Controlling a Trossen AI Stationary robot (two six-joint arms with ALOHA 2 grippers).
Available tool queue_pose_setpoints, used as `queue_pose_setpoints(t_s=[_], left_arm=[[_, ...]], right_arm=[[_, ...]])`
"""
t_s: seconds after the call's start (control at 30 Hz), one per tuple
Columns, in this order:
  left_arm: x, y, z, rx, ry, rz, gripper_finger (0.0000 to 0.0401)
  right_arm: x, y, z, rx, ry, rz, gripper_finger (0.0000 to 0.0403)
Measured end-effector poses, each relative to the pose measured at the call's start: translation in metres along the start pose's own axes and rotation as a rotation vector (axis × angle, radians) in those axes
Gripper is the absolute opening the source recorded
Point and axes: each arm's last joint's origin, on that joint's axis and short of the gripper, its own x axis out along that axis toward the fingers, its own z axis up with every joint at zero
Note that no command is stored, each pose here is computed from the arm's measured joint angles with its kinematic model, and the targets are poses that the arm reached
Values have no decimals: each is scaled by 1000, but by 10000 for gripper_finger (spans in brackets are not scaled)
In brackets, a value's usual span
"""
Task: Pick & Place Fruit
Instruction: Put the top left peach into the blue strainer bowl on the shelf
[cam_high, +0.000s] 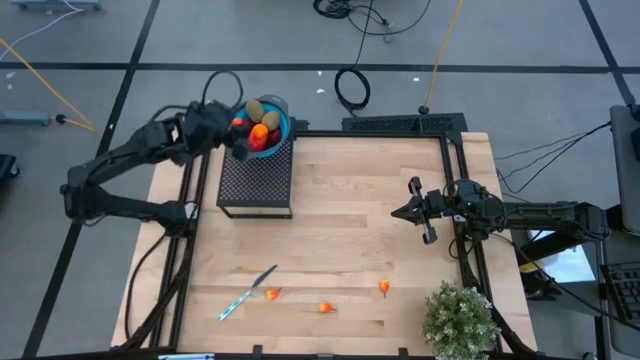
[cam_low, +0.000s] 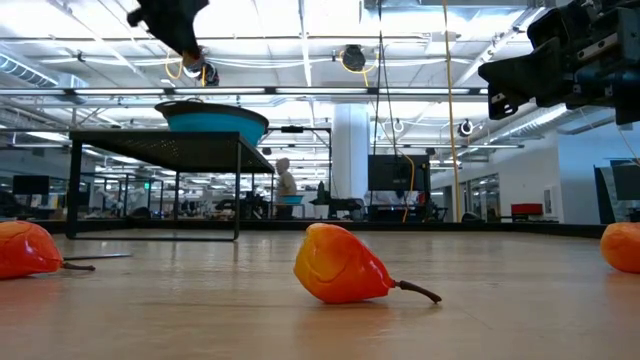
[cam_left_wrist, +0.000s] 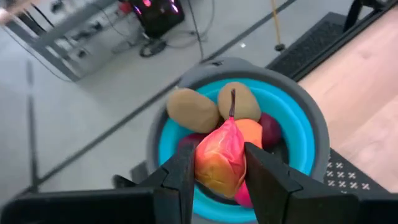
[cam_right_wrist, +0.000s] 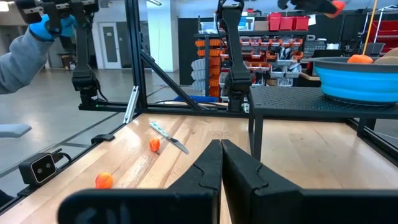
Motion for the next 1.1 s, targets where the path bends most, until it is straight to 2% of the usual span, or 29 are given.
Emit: queue_pose_setpoints(t_s=[0.23, 0.47, 0.63, 1.1], left_arm=[[38, 12, 3, -66, 124, -65, 115], [65, 22, -2, -147, 258, -67, 115], [74, 28, -7, -177, 325, -50, 115], [78, 30, -7, -175, 341, -114, 115]], right_arm=[[0, 0, 0, 3, 1, 0, 0], [0, 0, 0, 4, 3, 0, 0], [0, 0, 0, 3, 3, 0, 0], [0, 0, 0, -3, 3, 0, 0]])
